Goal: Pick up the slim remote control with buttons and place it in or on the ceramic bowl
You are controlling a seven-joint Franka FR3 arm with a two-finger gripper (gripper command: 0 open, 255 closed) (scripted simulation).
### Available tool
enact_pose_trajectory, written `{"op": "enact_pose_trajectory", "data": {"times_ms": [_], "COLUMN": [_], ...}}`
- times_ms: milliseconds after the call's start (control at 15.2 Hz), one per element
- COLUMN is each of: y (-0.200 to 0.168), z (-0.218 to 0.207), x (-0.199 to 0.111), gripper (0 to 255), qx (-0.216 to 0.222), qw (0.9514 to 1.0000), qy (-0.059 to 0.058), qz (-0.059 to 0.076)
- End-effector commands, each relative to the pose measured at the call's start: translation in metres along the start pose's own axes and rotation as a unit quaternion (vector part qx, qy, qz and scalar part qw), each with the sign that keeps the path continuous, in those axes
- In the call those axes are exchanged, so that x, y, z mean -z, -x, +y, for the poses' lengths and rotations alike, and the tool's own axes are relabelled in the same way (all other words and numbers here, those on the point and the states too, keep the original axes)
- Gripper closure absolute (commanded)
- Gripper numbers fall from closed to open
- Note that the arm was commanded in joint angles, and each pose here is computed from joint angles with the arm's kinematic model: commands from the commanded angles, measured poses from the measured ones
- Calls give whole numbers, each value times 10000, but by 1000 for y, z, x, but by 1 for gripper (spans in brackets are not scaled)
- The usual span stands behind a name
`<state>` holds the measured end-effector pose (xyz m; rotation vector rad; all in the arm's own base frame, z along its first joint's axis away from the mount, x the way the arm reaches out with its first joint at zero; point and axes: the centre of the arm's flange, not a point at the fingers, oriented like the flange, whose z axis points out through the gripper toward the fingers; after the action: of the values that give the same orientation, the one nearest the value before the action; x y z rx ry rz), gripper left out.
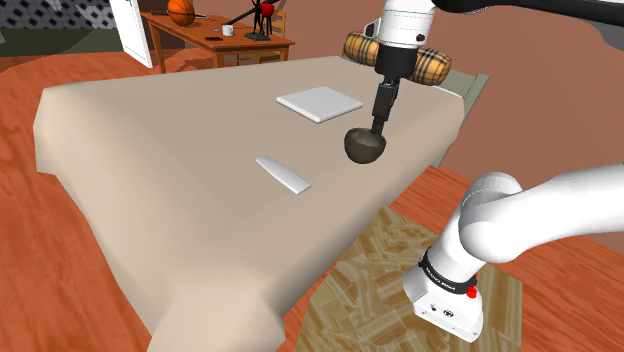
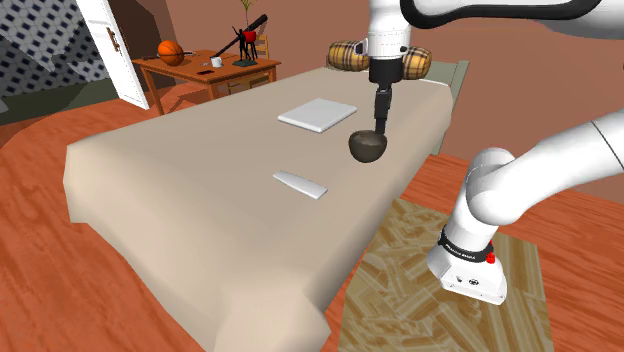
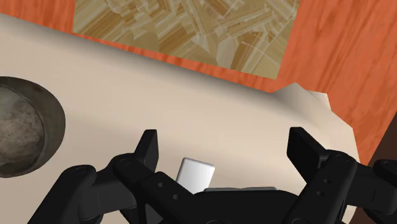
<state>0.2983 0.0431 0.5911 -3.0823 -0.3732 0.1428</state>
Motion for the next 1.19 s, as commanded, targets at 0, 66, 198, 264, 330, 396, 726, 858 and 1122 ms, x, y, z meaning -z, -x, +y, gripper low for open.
{"op": "enact_pose_trajectory", "data": {"times_ms": [0, 66, 198, 264, 330, 396, 726, 858, 1122], "y": [0, -10, -30, -40, -50, -60, -110, -130, -170], "z": [0, 0, 0, 0, 0, 1, 5, 7, 14], "x": [0, -8, -24, -32, -40, -48, -88, -104, -134], "gripper": [0, 0, 0, 0, 0, 0, 0, 0, 0], "qx": [0, -63, -188, -251, -314, -377, -690, -815, -1065], "qw": [10000, 10000, 9998, 9997, 9995, 9992, 9974, 9964, 9939], "qy": [0, 7, 21, 28, 35, 42, 77, 91, 119], "qz": [0, 16, 49, 65, 82, 98, 180, 212, 277]}}
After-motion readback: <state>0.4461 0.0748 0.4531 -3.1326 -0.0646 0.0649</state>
